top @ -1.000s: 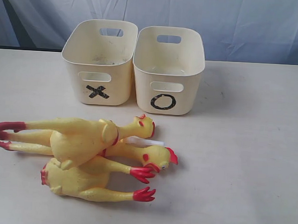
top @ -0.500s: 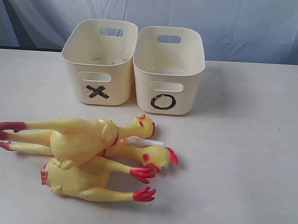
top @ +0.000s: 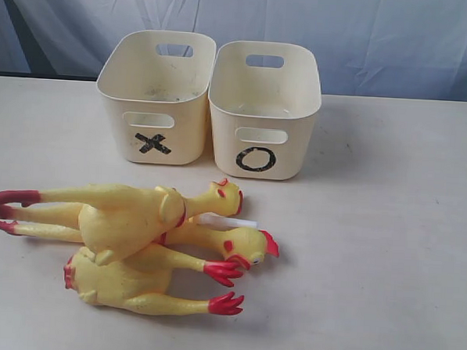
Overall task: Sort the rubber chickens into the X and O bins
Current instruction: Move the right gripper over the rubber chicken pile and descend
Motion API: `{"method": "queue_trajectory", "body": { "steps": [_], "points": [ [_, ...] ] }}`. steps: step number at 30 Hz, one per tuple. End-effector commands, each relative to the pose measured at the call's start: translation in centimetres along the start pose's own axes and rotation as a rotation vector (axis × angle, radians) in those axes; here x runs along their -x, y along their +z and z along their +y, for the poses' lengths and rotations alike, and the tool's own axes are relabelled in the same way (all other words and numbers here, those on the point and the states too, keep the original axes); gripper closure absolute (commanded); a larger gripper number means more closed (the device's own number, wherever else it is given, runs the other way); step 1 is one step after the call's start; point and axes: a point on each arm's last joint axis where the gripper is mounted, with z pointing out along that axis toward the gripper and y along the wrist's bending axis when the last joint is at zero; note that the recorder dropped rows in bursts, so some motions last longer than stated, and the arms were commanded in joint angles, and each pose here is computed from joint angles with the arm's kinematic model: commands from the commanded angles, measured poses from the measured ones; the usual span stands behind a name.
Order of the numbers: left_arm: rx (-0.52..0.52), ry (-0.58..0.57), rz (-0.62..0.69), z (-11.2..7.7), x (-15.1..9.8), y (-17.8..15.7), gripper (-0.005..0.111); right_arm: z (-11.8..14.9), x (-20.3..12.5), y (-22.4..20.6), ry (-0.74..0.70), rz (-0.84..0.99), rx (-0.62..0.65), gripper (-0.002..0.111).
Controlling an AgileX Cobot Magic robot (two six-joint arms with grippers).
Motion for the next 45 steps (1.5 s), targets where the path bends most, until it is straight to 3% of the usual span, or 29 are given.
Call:
{"method": "queue_trajectory", "body": {
  "steps": [1, 4, 10, 21, 28, 30, 33, 35, 39, 45],
  "points": [
    [-0.001, -0.005, -0.011, 0.0, 0.3, 0.0, 0.106, 2.1, 1.2, 2.9, -0.160, 0.124, 0.291, 0.109],
    [-0.001, -0.005, -0.011, 0.0, 0.3, 0.0, 0.106, 2.5, 1.8, 4.8, -0.174, 0.187, 0.391, 0.109],
    [-0.001, -0.005, -0.011, 0.0, 0.3, 0.0, 0.106, 2.8, 2.5, 8.1, -0.185, 0.288, 0.444, 0.109],
    [-0.001, -0.007, -0.011, 0.0, 0.3, 0.0, 0.106, 7.8, 0.3, 13.9, -0.723, 0.341, 0.500, 0.109],
    [-0.001, -0.007, -0.011, 0.0, 0.3, 0.0, 0.106, 10.3, -3.2, 18.2, -0.851, 0.329, 0.472, 0.109],
    [-0.001, -0.007, -0.011, 0.0, 0.3, 0.0, 0.106, 10.7, -4.5, 19.1, -0.911, 0.352, 0.491, 0.098],
    [-0.001, -0.007, -0.011, 0.0, 0.3, 0.0, 0.106, 11.4, -6.1, 20.3, -0.967, 0.354, 0.486, 0.069],
    [-0.001, -0.007, -0.011, 0.0, 0.3, 0.0, 0.106, 12.0, -6.3, 20.6, -0.967, 0.321, 0.456, 0.057],
    [-0.001, -0.007, -0.011, 0.0, 0.3, 0.0, 0.106, 12.1, -6.3, 20.7, -0.834, 0.332, 0.426, 0.057],
    [-0.001, -0.007, -0.013, 0.0, 0.3, 0.0, 0.106, 12.8, -7.5, 19.8, -0.779, 0.453, 0.564, 0.057]
  ]
}}
